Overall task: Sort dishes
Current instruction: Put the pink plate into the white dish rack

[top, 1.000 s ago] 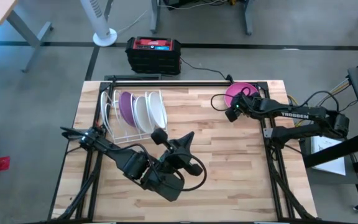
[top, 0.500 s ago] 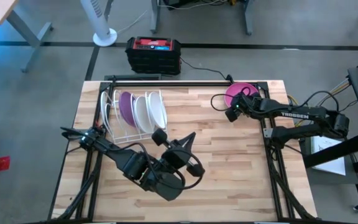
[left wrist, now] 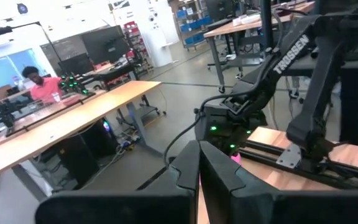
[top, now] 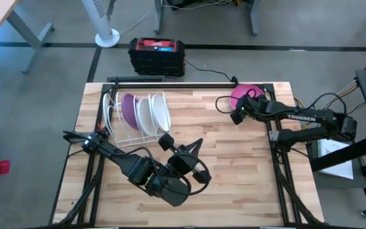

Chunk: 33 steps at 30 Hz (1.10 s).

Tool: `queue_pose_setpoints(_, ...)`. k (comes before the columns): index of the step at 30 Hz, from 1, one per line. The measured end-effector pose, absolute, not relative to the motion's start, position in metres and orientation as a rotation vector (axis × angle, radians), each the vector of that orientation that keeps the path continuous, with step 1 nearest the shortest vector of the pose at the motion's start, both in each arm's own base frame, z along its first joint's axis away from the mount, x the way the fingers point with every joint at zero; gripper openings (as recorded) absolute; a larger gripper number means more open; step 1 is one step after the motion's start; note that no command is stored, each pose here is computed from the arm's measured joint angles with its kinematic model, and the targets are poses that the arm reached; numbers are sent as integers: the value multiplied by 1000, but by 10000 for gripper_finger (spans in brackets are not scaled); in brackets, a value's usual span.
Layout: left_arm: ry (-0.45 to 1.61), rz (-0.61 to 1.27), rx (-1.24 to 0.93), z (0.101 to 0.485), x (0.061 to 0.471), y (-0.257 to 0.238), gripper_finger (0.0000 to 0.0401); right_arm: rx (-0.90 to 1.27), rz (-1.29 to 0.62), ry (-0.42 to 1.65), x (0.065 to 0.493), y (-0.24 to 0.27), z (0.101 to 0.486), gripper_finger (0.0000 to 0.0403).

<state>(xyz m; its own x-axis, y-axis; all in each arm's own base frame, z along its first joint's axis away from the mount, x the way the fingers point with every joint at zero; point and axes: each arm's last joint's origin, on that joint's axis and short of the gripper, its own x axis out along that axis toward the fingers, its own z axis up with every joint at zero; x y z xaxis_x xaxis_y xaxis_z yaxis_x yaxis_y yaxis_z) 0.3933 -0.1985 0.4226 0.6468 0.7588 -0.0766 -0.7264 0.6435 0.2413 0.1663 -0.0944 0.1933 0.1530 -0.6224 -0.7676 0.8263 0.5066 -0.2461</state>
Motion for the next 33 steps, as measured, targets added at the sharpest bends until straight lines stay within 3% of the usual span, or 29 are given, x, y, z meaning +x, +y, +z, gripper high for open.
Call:
queue_pose_setpoints(9, 195, 841, 216, 409, 403, -204, 0, 255, -1055, 953, 166, -94, 193, 285)
queue_pose_setpoints(21, 173, 835, 237, 418, 407, -206, 0, 255, -1055, 953, 166, -94, 193, 272)
queue_pose_setpoints(33, 164, 835, 245, 422, 409, -206, 0, 255, -1055, 953, 166, -94, 193, 292)
